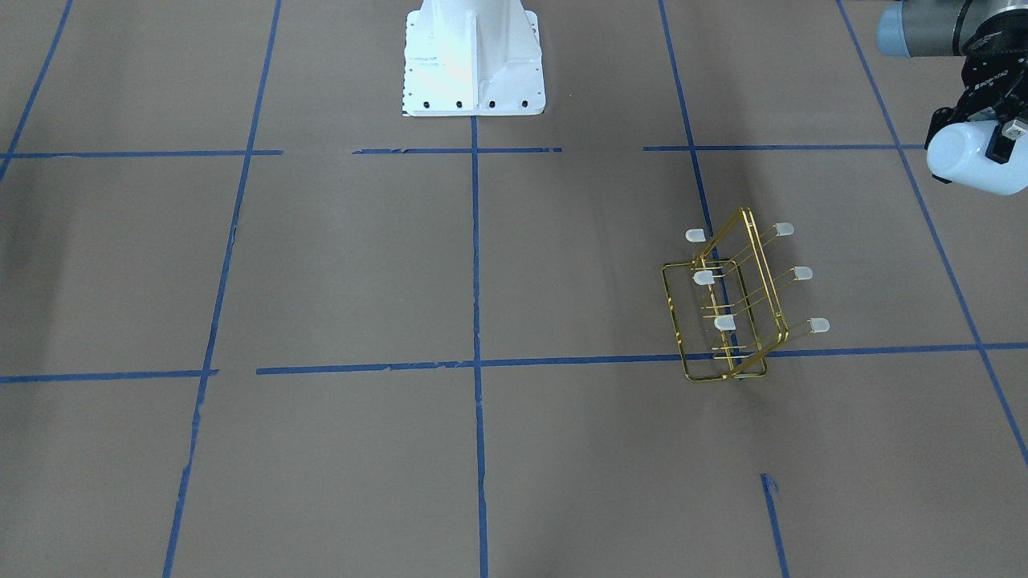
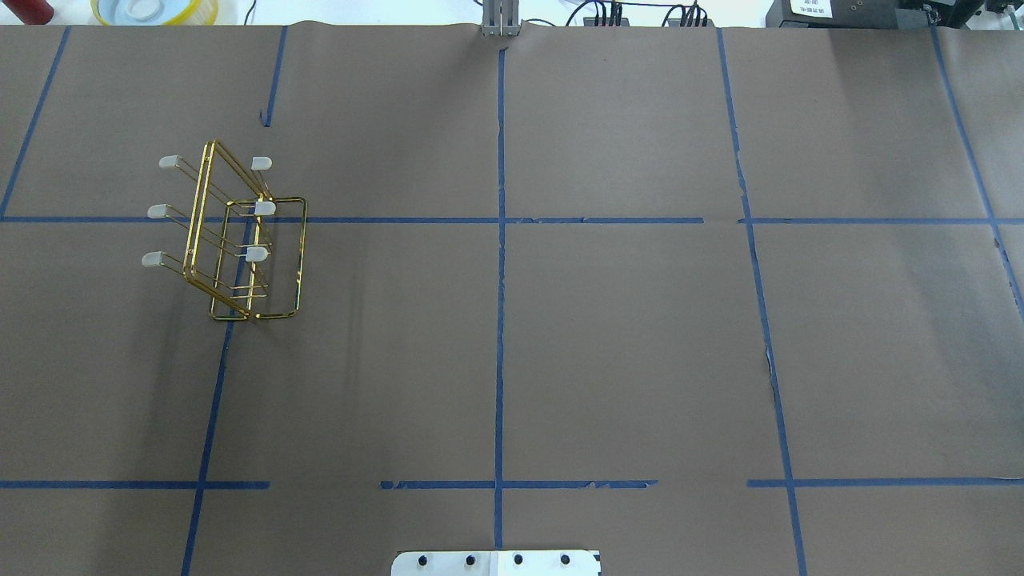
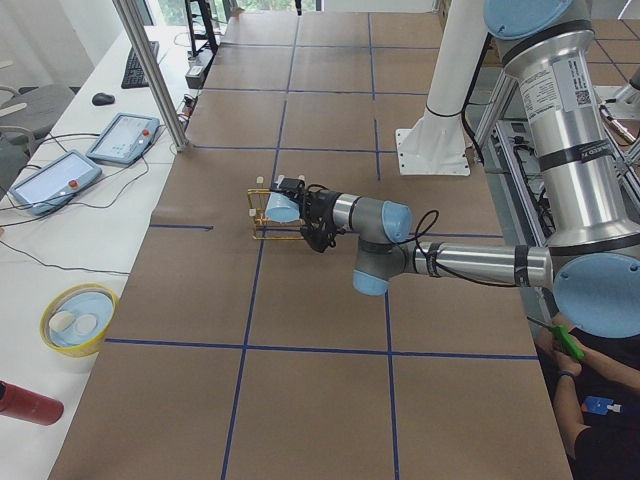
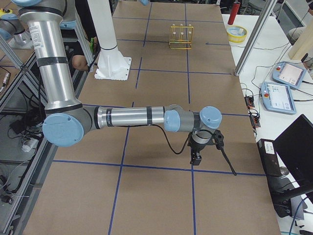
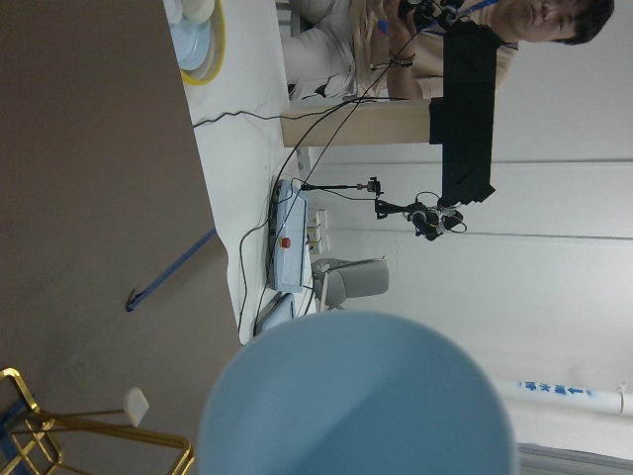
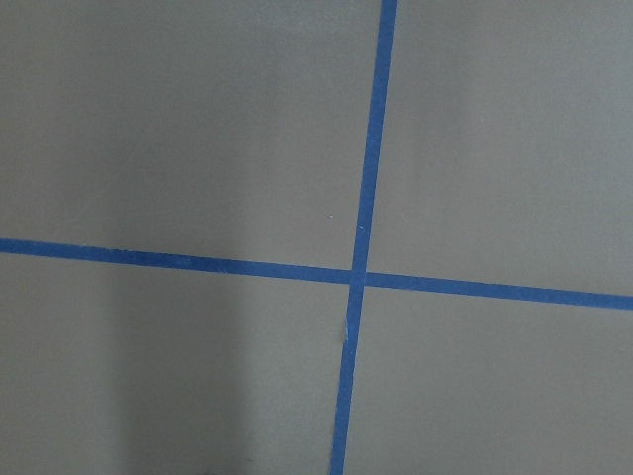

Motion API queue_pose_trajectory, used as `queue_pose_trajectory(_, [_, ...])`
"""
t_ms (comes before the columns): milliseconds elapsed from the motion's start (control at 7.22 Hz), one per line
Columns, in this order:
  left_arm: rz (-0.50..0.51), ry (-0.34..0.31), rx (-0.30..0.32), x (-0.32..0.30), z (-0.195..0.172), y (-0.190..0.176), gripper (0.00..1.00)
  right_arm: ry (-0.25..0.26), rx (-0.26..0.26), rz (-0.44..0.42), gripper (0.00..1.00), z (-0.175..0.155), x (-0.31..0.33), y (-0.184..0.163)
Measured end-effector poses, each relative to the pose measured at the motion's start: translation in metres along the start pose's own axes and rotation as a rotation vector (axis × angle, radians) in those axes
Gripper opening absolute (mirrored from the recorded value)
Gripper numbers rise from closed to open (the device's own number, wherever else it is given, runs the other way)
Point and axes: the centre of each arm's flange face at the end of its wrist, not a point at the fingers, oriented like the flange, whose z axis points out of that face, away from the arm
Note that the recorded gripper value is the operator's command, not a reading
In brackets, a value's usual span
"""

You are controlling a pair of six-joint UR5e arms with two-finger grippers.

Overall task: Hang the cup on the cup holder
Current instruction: 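Tilt the held cup sideways with the left gripper, mouth toward the rack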

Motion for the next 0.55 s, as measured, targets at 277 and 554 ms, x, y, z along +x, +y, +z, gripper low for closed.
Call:
queue_pose_trajectory(277, [-0.169, 0.019, -0.042, 0.000, -0.003, 0.005, 0.00, 0.000, 0.000, 0.000, 1.00, 0.000, 0.000, 0.000])
queue_pose_trajectory(554, [-0.291, 0.050, -0.068, -0.010, -0.002, 0.014, 0.00, 0.000, 0.000, 0.000, 1.00, 0.000, 0.000, 0.000])
